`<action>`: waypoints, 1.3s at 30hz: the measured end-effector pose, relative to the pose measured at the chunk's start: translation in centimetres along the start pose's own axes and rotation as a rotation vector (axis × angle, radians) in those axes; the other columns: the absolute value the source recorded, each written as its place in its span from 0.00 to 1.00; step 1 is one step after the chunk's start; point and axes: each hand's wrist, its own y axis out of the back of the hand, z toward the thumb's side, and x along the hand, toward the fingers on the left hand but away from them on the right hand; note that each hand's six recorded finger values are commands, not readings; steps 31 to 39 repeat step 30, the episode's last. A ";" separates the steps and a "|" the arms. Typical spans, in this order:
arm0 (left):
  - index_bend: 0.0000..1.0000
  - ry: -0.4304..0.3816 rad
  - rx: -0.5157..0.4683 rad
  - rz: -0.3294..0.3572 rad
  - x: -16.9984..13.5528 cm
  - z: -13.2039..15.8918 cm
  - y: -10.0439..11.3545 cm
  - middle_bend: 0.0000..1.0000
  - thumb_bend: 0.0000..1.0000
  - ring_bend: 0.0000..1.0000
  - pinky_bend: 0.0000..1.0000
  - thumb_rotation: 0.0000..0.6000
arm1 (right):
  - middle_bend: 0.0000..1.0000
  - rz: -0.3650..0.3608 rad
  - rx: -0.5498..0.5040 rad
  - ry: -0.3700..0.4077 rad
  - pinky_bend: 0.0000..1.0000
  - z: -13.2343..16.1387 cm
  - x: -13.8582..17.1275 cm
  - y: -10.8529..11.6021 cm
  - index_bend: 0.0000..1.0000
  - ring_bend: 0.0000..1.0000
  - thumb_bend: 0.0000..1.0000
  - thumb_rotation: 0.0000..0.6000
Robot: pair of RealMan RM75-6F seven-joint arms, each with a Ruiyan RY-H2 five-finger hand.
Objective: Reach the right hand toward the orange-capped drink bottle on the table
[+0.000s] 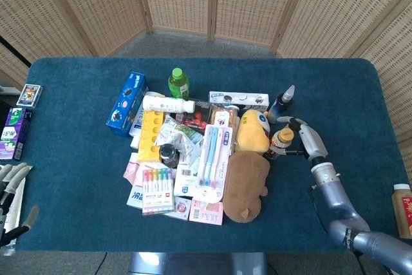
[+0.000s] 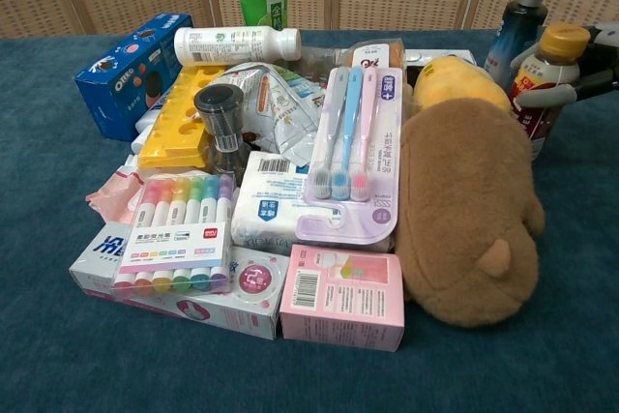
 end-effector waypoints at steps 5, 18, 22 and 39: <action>0.07 0.006 -0.004 0.003 -0.1 -0.4 0.0 0.13 0.45 0.02 0.00 1.00 | 1.00 -0.049 -0.031 0.002 0.64 -0.1 0.2 0.6 0.86 1.00 0.14 1.00; 0.07 -0.028 -0.022 -0.019 0.7 0.3 -1.1 0.13 0.45 0.02 0.00 1.00 | 1.00 -0.184 -0.064 0.062 0.64 1.4 3.5 7.1 0.87 1.00 0.14 1.00; 0.07 -0.037 -0.022 -0.029 0.7 0.5 -1.4 0.13 0.45 0.01 0.00 1.00 | 1.00 -0.209 -0.080 0.104 0.64 3.6 5.0 9.1 0.87 1.00 0.14 1.00; 0.07 -0.043 -0.024 -0.024 0.9 0.5 -1.5 0.13 0.45 0.02 0.00 1.00 | 1.00 -0.234 -0.126 0.176 0.64 8.2 7.5 11.6 0.88 1.00 0.14 1.00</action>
